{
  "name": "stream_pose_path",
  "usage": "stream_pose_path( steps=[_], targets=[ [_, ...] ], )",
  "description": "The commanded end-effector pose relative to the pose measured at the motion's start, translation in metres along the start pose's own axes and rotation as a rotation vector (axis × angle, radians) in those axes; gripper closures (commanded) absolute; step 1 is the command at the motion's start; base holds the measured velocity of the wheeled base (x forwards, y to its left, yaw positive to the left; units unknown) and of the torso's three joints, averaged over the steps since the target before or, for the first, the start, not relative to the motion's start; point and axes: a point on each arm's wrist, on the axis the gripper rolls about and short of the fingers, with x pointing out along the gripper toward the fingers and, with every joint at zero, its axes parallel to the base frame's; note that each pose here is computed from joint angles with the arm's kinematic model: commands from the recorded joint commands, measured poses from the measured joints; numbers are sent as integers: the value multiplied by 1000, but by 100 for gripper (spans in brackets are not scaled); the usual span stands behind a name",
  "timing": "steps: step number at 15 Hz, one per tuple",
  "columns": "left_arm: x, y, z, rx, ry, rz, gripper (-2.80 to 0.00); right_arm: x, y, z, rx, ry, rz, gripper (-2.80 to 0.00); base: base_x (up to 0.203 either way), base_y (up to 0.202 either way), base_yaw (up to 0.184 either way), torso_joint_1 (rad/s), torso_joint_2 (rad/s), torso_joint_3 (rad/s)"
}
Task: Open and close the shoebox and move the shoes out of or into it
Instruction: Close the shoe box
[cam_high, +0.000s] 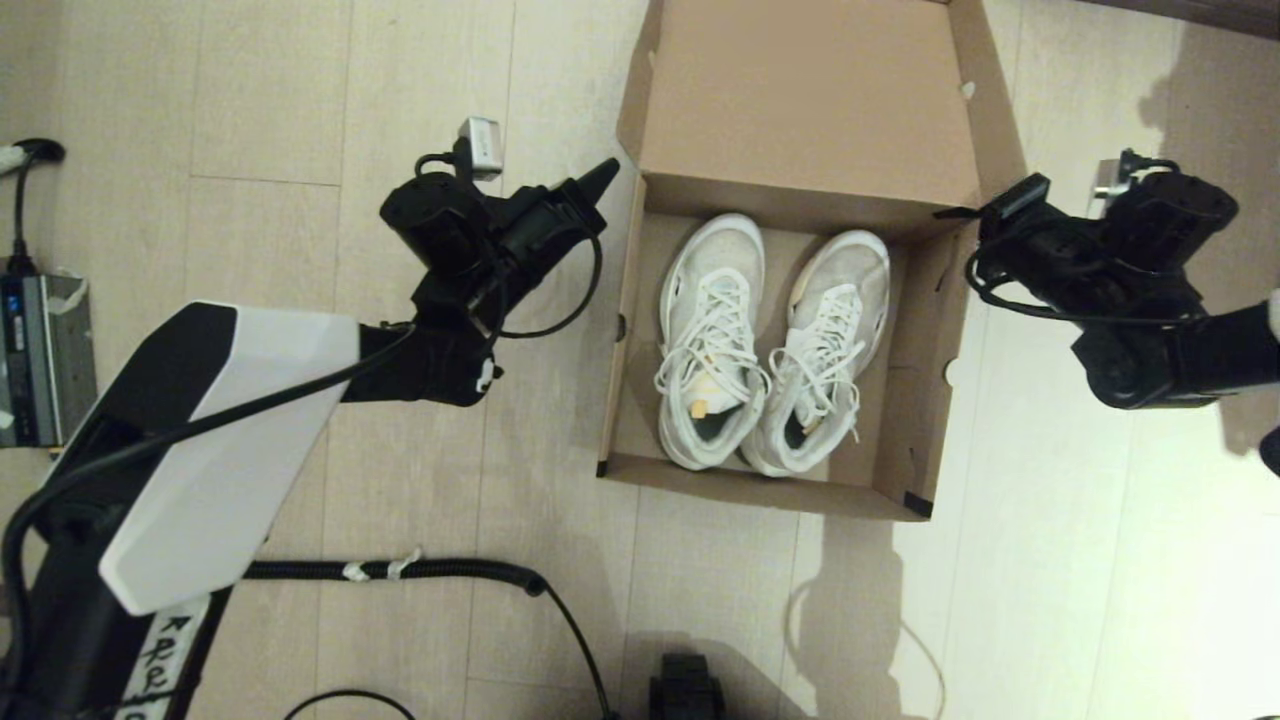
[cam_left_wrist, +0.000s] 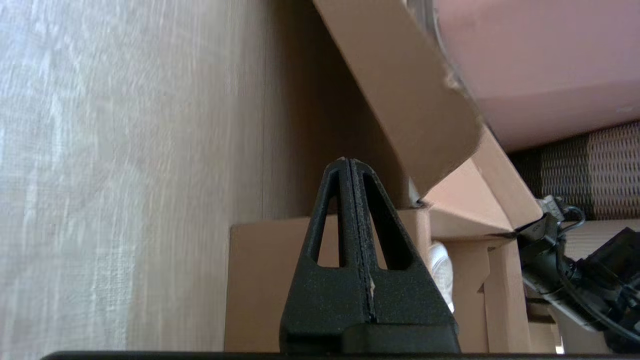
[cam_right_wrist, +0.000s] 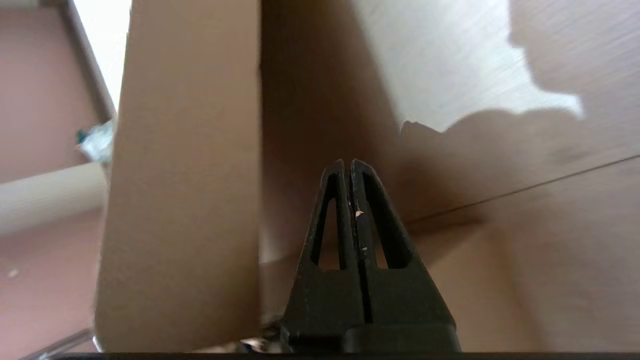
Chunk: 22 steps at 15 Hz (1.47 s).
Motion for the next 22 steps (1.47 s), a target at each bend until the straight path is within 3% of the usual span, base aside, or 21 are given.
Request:
stream_pose_path(
  steps=[1,12,17,19,22],
  targets=[
    [0,-7,11,2,-14,-10,0,3,2,-4,8,8,15,0,0,0,0,0,0,0],
    [-53,-58,-41,-104,147,-28,0,-18,-3,-16,-21,54,-74,0,0,0,0,0,0,0],
    [-83,-95,-42,-138,198,-55,0,-35,-2,-24,-30,82,-121,0,0,0,0,0,0,0],
    [-100,-109,-42,-145,216,-52,0,-40,-2,-24,-86,85,-134,0,0,0,0,0,0,0],
    [-127,-127,-42,-143,222,-24,0,-47,6,-2,-145,38,-131,0,0,0,0,0,0,0]
  ],
)
